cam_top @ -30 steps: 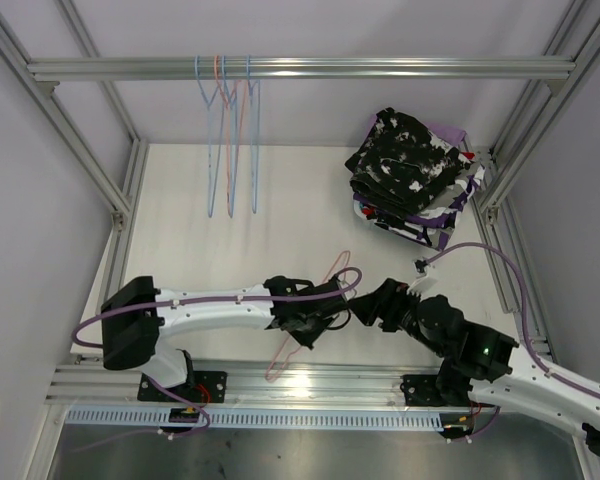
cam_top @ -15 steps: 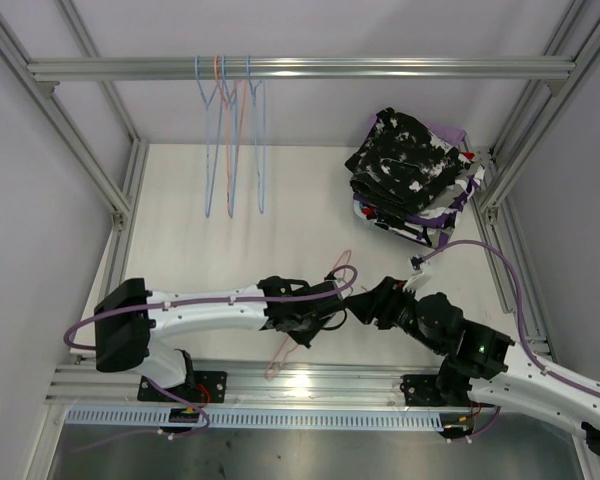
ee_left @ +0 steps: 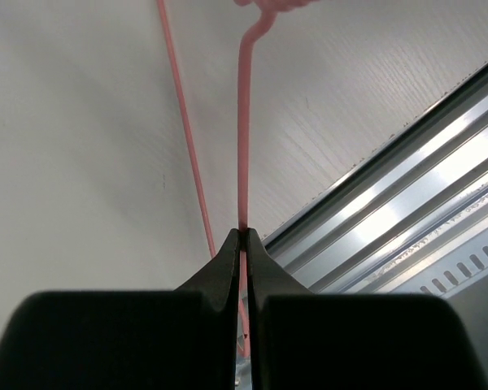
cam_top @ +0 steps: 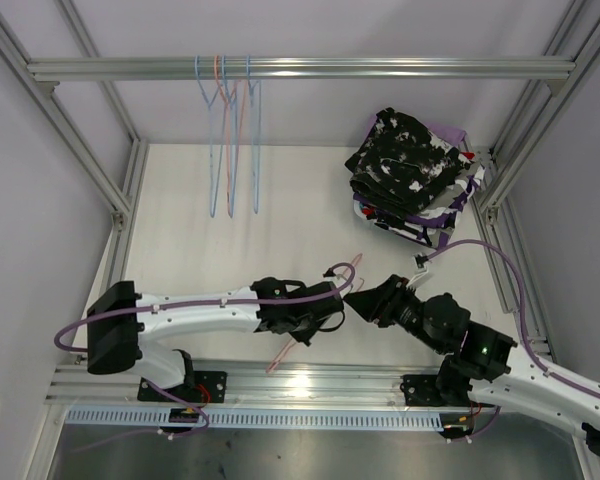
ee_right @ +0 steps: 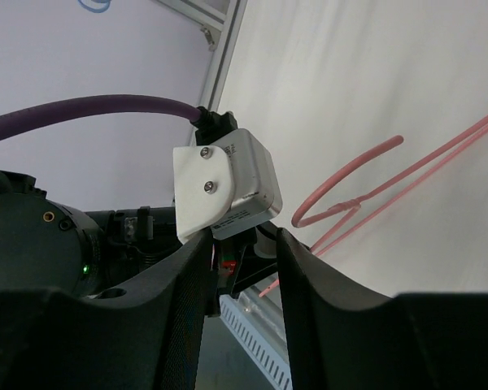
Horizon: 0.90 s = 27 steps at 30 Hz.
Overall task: Remove the trousers from the hanger
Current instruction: Pick up the hanger at the center of the board.
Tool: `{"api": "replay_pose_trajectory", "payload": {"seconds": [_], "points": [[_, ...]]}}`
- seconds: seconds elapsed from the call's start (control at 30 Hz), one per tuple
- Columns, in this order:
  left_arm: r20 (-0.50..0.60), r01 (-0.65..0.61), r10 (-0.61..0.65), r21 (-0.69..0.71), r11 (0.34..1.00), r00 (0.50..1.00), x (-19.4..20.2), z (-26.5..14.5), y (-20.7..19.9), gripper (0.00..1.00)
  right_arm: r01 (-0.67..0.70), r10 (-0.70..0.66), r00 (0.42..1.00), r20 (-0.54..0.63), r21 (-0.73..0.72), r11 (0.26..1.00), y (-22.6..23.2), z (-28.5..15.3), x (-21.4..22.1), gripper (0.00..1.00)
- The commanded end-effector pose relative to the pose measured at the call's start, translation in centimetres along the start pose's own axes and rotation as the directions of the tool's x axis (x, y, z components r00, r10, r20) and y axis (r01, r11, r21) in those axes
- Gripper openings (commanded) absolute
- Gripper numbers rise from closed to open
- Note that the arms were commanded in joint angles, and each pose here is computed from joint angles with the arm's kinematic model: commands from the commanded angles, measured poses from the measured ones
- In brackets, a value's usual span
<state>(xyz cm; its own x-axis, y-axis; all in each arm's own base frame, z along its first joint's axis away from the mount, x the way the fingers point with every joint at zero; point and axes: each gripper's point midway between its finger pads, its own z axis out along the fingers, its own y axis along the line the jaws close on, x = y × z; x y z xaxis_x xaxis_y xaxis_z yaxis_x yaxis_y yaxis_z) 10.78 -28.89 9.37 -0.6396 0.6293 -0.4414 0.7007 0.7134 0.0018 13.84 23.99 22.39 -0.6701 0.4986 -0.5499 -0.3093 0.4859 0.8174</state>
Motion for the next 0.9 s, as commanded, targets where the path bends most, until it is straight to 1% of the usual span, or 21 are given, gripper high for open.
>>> {"api": "replay_pose_trajectory", "payload": {"seconds": [0.0,0.1,0.13,0.2,0.23,0.47,0.6,0.7,0.87], "points": [[0.088,0.023,-0.021,-0.021,1.000,0.996,-1.3,-1.2,0.3,0.00,-0.036,0.040,0.997,0.065,-0.056,0.998,1.9,-0.3,-1.8,0.41],[0.110,0.037,-0.033,-0.033,0.999,0.993,-1.6,-1.5,0.7,0.00,-0.036,0.039,0.997,0.071,-0.047,0.998,1.7,-0.3,-1.9,0.43],[0.112,0.042,-0.038,-0.033,0.999,0.993,-1.6,-1.5,0.7,0.00,-0.037,0.040,0.997,0.073,-0.044,0.998,1.6,-0.3,-2.0,0.50],[0.122,0.047,-0.043,-0.028,0.998,0.992,-1.7,-1.7,0.7,0.01,-0.034,0.038,0.996,0.076,-0.044,0.998,1.6,-0.4,-2.0,0.51],[0.121,0.050,-0.046,-0.028,0.998,0.992,-1.7,-1.7,0.7,0.00,-0.034,0.037,0.996,0.077,-0.042,0.999,1.5,-0.3,-2.0,0.54],[0.113,0.049,-0.048,-0.010,0.999,0.992,-1.3,-1.3,0.3,0.00,-0.036,0.038,0.996,0.081,-0.031,0.999,1.1,-0.2,-1.9,0.53],[0.127,0.058,-0.056,-0.011,0.998,0.990,-1.3,-1.4,0.5,0.00,-0.037,0.039,0.996,0.083,-0.028,0.999,0.9,-0.4,-1.9,0.60],[0.142,0.063,-0.059,-0.026,0.998,0.988,-1.4,-1.7,1.0,0.00,-0.015,0.017,0.995,0.096,-0.020,1.000,0.9,-1.2,-2.6,0.63],[0.164,0.069,-0.059,-0.060,0.996,0.985,-1.7,-2.7,1.9,0.00,0.038,-0.040,0.989,0.144,0.016,0.999,1.0,-3.3,-4.6,0.66]]}}
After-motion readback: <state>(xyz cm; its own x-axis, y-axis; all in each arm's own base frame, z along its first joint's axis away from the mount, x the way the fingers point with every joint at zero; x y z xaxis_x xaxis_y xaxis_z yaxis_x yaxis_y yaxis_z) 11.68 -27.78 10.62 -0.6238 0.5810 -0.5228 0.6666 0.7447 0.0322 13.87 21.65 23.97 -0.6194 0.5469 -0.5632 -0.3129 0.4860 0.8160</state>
